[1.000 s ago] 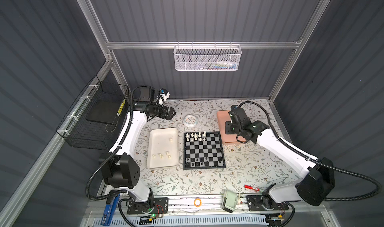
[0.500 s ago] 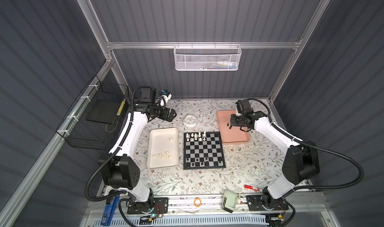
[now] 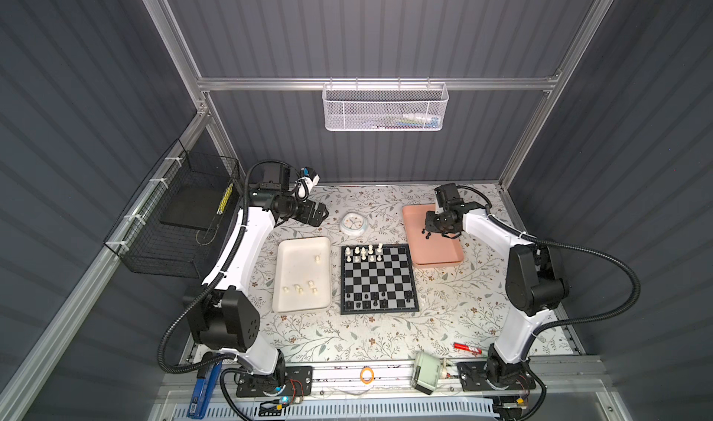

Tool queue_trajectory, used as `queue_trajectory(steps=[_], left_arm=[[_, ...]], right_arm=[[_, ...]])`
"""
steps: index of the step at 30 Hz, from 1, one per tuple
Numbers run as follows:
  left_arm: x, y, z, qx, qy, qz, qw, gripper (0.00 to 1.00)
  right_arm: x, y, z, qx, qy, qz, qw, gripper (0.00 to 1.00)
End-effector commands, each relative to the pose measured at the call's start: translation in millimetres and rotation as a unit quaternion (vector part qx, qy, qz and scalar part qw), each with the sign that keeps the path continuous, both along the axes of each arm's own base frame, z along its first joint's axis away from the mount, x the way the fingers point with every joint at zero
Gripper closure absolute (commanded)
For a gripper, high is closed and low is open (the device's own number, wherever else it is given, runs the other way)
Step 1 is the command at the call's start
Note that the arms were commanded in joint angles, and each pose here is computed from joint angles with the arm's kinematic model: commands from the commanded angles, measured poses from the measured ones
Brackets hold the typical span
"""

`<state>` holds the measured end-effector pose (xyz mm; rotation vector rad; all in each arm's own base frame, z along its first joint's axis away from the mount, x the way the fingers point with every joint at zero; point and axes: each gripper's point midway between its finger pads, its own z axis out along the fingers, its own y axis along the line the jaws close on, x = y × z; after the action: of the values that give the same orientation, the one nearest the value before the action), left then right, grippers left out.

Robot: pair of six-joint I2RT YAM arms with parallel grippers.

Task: Set up the chess pieces on the board
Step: 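Lower the open right gripper onto a black pawn in the pink tray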

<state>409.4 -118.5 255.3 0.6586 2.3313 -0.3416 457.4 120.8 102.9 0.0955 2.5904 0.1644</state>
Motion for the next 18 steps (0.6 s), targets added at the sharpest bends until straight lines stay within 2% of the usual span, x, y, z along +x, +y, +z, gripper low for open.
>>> queue_trajectory(steps=[1, 18], left_arm=[[-10.8, -1.1, 1.0, 0.005, 0.007, -0.009, 1.000, 0.01], [-13.7, -4.5, -3.3, -0.008, 0.020, -0.009, 1.000, 0.00]], right_arm=[[7.5, 1.3, 1.2, 0.005, -0.005, 0.000, 1.000, 0.76], [4.0, -1.8, -34.8, -0.014, 0.026, 0.005, 1.000, 0.76]])
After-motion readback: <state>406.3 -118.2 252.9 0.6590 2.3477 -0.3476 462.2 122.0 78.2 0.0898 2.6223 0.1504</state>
